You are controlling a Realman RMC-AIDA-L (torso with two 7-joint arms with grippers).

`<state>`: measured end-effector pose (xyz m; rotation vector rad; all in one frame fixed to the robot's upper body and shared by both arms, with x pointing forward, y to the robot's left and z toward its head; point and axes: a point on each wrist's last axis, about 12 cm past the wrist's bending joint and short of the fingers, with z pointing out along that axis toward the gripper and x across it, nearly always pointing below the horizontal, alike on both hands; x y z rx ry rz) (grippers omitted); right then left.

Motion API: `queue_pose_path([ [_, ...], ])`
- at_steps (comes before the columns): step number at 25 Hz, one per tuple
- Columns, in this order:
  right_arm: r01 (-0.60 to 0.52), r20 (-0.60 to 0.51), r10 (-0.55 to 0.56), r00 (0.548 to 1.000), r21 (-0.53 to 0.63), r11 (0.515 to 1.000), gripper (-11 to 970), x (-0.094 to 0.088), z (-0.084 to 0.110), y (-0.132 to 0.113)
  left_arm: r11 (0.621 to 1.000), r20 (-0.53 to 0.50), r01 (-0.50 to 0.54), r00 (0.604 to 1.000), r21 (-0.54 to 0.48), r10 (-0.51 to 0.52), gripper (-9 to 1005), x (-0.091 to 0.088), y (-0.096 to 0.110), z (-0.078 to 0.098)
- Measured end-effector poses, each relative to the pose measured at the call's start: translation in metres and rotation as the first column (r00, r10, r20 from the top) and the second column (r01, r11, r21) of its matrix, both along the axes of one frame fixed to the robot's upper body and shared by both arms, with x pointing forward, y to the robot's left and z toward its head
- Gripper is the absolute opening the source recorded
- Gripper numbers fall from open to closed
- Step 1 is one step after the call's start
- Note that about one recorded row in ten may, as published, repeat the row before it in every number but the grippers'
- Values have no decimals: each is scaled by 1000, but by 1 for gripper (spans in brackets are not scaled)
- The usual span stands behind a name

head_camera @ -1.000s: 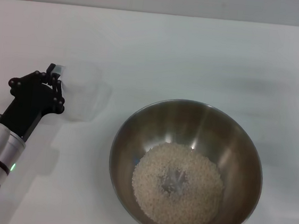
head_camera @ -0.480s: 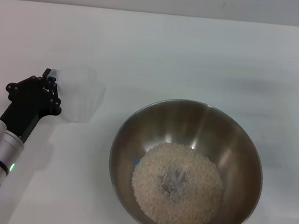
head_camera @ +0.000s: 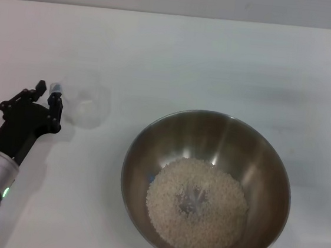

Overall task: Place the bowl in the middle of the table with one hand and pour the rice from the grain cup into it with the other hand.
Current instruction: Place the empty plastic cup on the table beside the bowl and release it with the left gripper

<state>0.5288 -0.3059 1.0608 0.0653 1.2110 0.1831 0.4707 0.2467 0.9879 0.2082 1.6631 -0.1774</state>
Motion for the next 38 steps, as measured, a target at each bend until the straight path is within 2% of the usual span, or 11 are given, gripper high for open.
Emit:
queue_pose_path([
  [2,1,-1,-1,1000,0,1000,441,0,0,0,1000,-2,-12,1000,-9,12,265,-7,4,-2],
  [8,3,-2,-3,1000,-5,1000,442,0,0,-1,999,4,-32,999,-23,33,368,-21,10,-4],
  [13,3,-5,-3,1000,-10,1000,442,1,0,0,999,15,-8,1000,-33,9,453,-32,11,-6],
  [18,5,-9,-5,1000,-12,1000,442,2,0,-1,999,16,28,1000,-21,-27,480,-45,9,-9],
  [30,2,-8,-2,1000,-16,1000,443,3,0,-1,997,21,73,997,-23,-72,546,-40,3,-7],
  [38,7,-8,-8,1000,-22,1000,443,4,1,-3,997,13,70,997,-22,-70,590,-38,11,-8],
])
